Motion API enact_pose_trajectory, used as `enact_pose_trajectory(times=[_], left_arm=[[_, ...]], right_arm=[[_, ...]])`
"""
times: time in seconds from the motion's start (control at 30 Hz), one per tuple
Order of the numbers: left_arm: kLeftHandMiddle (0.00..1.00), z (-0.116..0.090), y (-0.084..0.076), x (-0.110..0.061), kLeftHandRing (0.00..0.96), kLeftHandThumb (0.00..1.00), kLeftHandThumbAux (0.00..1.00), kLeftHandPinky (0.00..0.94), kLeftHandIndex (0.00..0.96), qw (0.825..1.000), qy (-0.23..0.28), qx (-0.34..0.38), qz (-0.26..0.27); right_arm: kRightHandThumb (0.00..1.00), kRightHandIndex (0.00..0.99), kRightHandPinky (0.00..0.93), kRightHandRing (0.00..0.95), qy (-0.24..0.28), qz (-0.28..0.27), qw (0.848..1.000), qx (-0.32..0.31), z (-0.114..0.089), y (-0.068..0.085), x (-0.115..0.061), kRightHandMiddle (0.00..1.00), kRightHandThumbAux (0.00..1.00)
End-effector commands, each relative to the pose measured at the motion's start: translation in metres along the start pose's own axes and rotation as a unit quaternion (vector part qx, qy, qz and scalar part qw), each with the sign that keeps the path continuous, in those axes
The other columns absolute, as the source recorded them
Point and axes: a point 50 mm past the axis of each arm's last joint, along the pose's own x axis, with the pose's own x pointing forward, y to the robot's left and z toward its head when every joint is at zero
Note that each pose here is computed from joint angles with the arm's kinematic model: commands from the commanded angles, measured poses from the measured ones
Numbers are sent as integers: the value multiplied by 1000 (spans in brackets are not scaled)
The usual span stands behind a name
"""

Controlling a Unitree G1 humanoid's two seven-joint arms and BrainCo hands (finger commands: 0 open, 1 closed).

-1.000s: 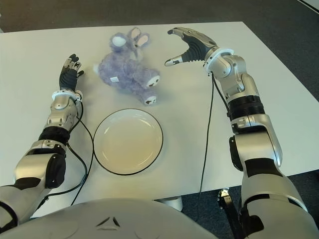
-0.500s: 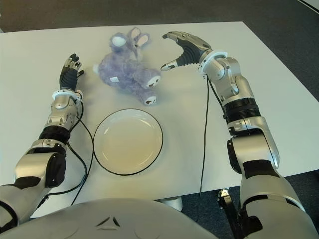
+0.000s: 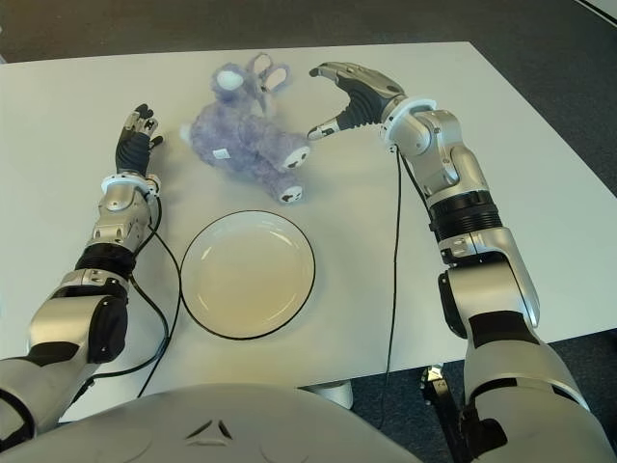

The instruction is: Put the doll into the plate.

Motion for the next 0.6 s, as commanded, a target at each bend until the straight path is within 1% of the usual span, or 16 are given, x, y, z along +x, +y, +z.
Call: enact_pose_trajectory(times=[0.03,0.17,0.23,0.3,0.5,0.6], left_arm=[[0,-26,-2,-11,0,574,340,44,0,998,55,8,-4],[0,-26,-2,-11,0,575,342,52,0,998,56,8,-3],[0,-26,-2,-11,0,578,343,83,0,998,56,8,-3],[0,-26,-2,-11,0,580,343,89,0,998,56,8,-3],[0,-27,-1,-11,0,587,344,92,0,998,59,8,-3],[0,-27,-1,-11,0,592,341,84,0,998,60,9,-3]], right_arm=[[0,23,0,0,-5,14,1000,-3,4,4,1,0,446],[0,25,0,0,-16,14,1000,-2,8,3,0,0,443],[0,26,0,0,-20,13,1000,0,9,2,0,0,443],[0,27,0,0,-22,11,1000,1,10,2,0,0,444],[0,25,0,0,-27,5,1000,4,13,2,0,0,444],[0,24,0,0,-32,4,999,1,15,-1,0,0,442]])
